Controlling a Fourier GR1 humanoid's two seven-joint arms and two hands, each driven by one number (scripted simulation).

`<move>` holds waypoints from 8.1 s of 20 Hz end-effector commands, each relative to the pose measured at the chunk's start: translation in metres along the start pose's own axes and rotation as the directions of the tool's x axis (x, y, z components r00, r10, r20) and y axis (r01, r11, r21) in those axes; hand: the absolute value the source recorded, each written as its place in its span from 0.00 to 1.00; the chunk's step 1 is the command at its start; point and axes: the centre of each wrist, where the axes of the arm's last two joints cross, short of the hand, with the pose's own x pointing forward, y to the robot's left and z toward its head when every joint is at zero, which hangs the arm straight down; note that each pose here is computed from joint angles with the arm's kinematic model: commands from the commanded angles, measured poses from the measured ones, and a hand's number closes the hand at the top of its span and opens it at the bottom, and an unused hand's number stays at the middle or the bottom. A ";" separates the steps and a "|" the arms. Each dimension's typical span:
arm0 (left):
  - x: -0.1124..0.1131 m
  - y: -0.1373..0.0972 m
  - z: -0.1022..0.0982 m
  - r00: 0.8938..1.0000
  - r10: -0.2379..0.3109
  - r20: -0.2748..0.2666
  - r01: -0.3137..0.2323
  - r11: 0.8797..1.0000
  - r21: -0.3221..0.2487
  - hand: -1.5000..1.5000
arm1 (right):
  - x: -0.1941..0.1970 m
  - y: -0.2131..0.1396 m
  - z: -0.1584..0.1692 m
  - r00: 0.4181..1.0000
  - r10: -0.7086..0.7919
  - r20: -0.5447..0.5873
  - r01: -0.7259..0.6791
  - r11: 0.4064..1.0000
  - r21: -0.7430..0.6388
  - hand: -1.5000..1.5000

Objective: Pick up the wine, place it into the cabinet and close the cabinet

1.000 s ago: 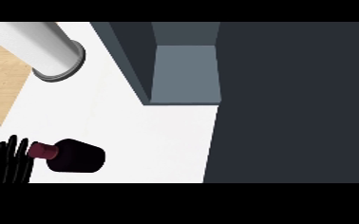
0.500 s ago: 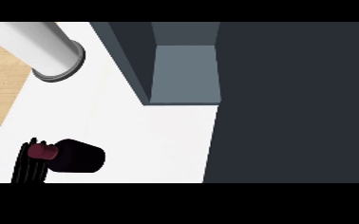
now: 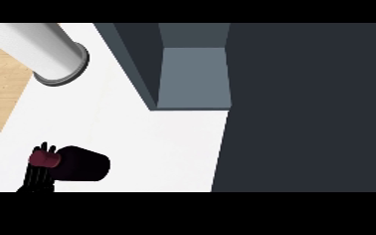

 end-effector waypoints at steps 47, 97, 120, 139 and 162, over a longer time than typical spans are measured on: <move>-0.008 -0.165 -0.103 0.964 0.032 0.264 0.050 0.953 -0.297 1.00 | 0.009 -0.011 0.027 0.999 -0.023 -0.027 0.024 0.999 0.023 0.00; 0.103 -0.342 -0.197 0.961 -0.081 0.263 0.142 0.965 -0.222 1.00 | -0.015 -0.013 0.023 0.997 -0.068 -0.023 0.069 0.997 0.036 0.00; 0.014 -0.298 -0.203 0.935 -0.246 0.257 0.283 0.952 -0.119 1.00 | -0.013 -0.016 0.001 0.998 -0.057 -0.023 0.058 0.997 0.043 0.00; 0.041 -0.302 -0.248 0.972 -0.154 0.177 0.165 0.985 -0.054 1.00 | -0.005 -0.011 0.001 0.997 -0.072 -0.014 0.073 0.993 0.088 0.00; 0.038 -0.282 -0.256 0.927 -0.366 0.084 0.359 0.929 0.084 1.00 | -0.010 -0.003 -0.005 0.996 -0.083 0.021 0.080 0.991 0.111 0.00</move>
